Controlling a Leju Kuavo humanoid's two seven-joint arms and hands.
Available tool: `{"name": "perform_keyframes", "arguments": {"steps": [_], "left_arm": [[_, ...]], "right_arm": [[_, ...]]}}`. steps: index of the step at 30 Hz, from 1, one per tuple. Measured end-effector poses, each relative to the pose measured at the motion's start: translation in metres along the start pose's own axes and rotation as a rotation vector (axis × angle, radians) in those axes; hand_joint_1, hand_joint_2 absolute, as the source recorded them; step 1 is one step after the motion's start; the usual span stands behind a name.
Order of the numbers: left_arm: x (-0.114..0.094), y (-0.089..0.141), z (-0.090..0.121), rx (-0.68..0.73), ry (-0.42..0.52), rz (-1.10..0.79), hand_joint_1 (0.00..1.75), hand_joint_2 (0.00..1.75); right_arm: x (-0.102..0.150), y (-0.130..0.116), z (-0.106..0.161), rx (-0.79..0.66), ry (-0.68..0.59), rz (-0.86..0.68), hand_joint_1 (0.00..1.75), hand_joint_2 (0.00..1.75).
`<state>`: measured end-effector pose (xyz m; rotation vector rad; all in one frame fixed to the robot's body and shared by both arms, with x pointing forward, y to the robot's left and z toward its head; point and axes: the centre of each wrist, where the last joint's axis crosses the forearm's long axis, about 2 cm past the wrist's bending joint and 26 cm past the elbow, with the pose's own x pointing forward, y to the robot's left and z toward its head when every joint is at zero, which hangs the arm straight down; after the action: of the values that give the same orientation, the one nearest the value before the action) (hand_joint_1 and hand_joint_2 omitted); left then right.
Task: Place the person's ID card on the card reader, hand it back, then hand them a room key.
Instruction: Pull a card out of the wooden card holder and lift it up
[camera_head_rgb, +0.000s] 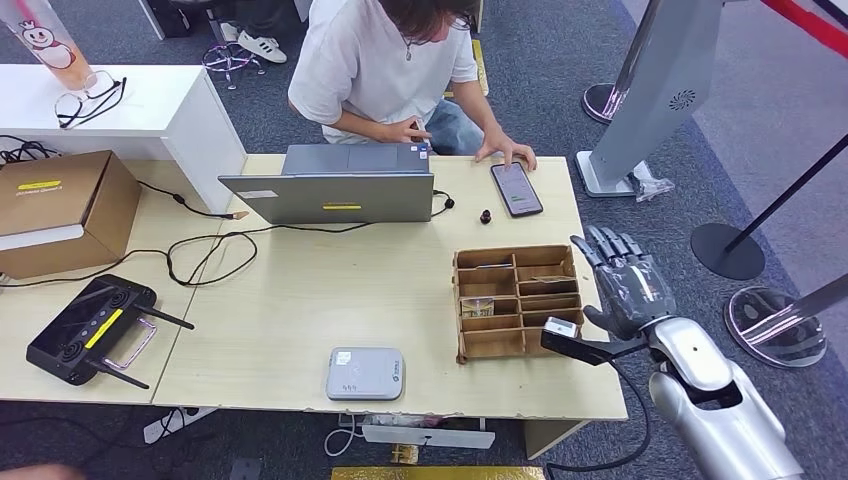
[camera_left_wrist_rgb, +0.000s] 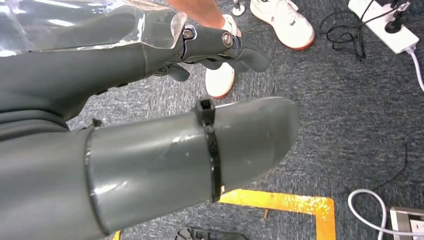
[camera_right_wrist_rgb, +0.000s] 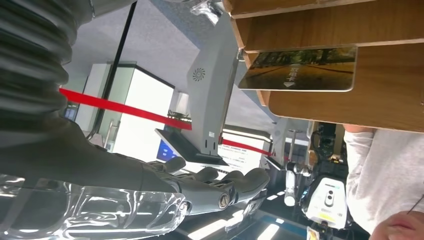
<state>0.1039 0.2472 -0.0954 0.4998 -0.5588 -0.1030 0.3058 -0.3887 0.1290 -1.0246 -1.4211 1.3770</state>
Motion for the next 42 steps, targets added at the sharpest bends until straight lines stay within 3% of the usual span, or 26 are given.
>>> {"name": "perform_keyframes", "arguments": {"steps": [10, 18, 27, 28, 30, 32, 34, 35, 42], "left_arm": [[0.002, -0.001, 0.000, 0.017, 0.021, 0.085, 0.00, 0.00], [0.004, -0.002, -0.001, -0.034, -0.053, -0.052, 0.00, 0.00], [-0.005, 0.013, -0.007, -0.028, -0.050, -0.120, 0.00, 0.00], [-0.006, 0.014, -0.008, -0.023, -0.045, -0.114, 0.00, 0.00], [-0.007, 0.015, -0.008, -0.019, -0.040, -0.103, 0.00, 0.00], [-0.008, 0.015, -0.007, -0.018, -0.041, -0.095, 0.00, 0.00], [-0.009, 0.014, -0.007, -0.020, -0.042, -0.092, 0.00, 0.00], [-0.009, 0.013, -0.006, -0.021, -0.042, -0.091, 0.00, 0.00], [-0.007, 0.007, -0.003, -0.033, -0.041, -0.084, 0.00, 0.00]], "right_arm": [[0.004, 0.002, -0.001, 0.006, -0.011, -0.002, 0.00, 1.75], [0.006, 0.003, -0.001, 0.011, -0.018, -0.001, 0.00, 1.75], [0.007, 0.004, 0.000, 0.014, -0.015, -0.002, 0.05, 1.75], [0.007, 0.004, 0.000, 0.015, -0.016, -0.002, 0.15, 1.75], [0.007, 0.005, 0.000, 0.016, -0.017, -0.002, 0.68, 1.75], [0.008, 0.005, 0.000, 0.017, -0.019, -0.002, 1.34, 1.75], [0.008, 0.005, -0.001, 0.017, -0.021, -0.002, 1.67, 1.75], [0.008, 0.004, -0.001, 0.017, -0.022, -0.001, 1.75, 1.75], [0.009, 0.003, -0.003, 0.015, -0.034, 0.001, 1.75, 1.75]]}}
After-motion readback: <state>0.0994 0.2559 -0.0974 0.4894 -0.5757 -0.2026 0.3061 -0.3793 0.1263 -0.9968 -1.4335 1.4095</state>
